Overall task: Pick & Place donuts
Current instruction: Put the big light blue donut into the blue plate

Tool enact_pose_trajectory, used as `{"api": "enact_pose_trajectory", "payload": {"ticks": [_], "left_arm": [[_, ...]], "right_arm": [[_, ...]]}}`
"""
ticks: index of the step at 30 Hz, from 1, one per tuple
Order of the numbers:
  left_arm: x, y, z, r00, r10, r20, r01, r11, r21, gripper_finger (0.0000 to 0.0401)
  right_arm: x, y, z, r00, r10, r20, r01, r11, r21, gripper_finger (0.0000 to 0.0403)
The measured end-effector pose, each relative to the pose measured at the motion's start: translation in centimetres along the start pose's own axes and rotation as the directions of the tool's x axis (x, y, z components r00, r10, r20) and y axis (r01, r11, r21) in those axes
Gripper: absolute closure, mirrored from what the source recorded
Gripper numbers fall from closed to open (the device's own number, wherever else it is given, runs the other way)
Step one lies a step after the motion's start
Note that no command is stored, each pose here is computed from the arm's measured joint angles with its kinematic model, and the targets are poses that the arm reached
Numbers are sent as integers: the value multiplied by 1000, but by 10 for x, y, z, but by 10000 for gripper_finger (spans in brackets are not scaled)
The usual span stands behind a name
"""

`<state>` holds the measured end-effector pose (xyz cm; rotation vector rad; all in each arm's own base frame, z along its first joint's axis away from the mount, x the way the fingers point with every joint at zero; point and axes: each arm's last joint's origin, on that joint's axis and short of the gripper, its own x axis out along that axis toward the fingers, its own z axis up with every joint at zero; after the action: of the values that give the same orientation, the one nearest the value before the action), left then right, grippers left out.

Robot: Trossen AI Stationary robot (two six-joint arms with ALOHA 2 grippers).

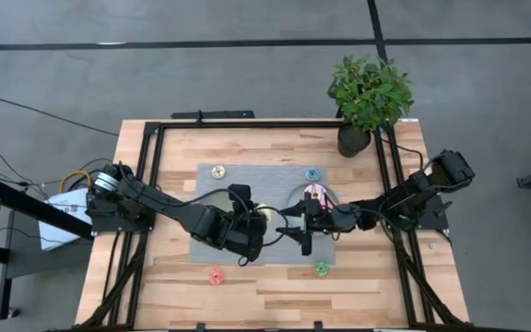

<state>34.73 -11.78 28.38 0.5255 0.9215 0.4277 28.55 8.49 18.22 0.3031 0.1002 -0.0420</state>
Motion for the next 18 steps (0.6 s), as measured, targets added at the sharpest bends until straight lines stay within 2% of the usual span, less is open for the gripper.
{"api": "enact_pose_trajectory", "payload": {"ticks": [4, 18], "left_arm": [[0, 0, 0, 1000, 0, 0, 0, 1000, -1, 289], [0, -1, 0, 1000, -9, 0, 9, 1000, -12, 289]], "right_arm": [[3, -5, 4, 999, 33, -9, -32, 999, 5, 137], [7, -14, 6, 1000, 18, -18, -18, 1000, 6, 137]]}}
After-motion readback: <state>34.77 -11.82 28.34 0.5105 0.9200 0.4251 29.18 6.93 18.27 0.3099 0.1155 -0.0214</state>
